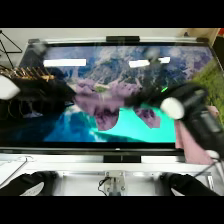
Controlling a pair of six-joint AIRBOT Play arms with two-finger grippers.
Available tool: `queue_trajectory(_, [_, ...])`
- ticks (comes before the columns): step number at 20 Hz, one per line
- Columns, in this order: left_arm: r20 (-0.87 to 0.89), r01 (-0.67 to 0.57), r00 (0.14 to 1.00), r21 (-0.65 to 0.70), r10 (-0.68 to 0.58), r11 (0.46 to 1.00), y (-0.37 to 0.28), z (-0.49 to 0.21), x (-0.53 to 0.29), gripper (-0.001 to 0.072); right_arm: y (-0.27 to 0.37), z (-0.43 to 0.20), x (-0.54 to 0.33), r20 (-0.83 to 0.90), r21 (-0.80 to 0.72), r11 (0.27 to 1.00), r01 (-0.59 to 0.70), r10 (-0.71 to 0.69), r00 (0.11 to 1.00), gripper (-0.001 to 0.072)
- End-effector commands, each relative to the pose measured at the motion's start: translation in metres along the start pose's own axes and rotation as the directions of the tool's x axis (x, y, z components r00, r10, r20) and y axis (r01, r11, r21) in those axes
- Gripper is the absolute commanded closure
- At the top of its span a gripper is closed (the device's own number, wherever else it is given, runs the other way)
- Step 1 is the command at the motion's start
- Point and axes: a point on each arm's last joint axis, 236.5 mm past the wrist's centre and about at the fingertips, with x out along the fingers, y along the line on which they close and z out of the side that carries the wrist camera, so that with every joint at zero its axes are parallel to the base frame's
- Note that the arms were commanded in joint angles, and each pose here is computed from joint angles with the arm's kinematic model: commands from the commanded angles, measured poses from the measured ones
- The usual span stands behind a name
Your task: Fold the shirts.
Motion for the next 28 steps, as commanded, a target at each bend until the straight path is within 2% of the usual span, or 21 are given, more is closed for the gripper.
queue_trajectory(1, [-0.23, -0.014, 0.973, -0.055, 0.001, 0.998, -0.007, -0.102, 0.06, 0.065, 0.022, -0.125, 0.028, -0.431, -0.126, 0.992, -0.03, -0.028, 0.902, 0.0624])
queue_trajectory(7, [-0.374, -0.05, 0.927, -0.047, 0.029, 0.998, 0.002, -0.149, 0.057, 0.065, 0.034, -0.143, 0.029, -0.476, -0.117, 0.992, -0.039, -0.022, 0.879, 0.0624])
queue_trajectory(11, [-0.376, -0.06, 0.926, -0.083, 0.024, 0.995, -0.003, -0.153, 0.05, 0.0649, 0.04, -0.142, 0.027, -0.471, -0.048, 0.998, -0.03, 0.004, 0.882, 0.0624])
queue_trajectory(16, [-0.399, -0.071, 0.916, -0.096, 0.027, 0.993, 0.0, -0.158, 0.055, 0.0648, 0.052, -0.111, 0.04, -0.342, -0.01, 0.998, -0.064, 0.056, 0.938, 0.0623])
queue_trajectory(21, [-0.473, -0.092, 0.881, -0.123, 0.023, 0.988, 0.008, -0.197, 0.065, 0.0622, 0.052, -0.096, 0.045, -0.276, -0.003, 0.998, -0.057, 0.054, 0.96, 0.0624])
queue_trajectory(27, [-0.405, -0.111, 0.914, -0.202, 0.02, 0.973, 0.018, -0.207, 0.091, 0.0618, 0.051, -0.132, 0.054, -0.362, 0.046, 0.999, -0.014, 0.03, 0.932, 0.0624])
queue_trajectory(28, [-0.382, -0.097, 0.924, -0.221, 0.005, 0.97, 0.014, -0.202, 0.094, 0.0558, 0.054, -0.145, 0.059, -0.377, 0.03, 0.999, -0.015, 0.025, 0.926, 0.0624])
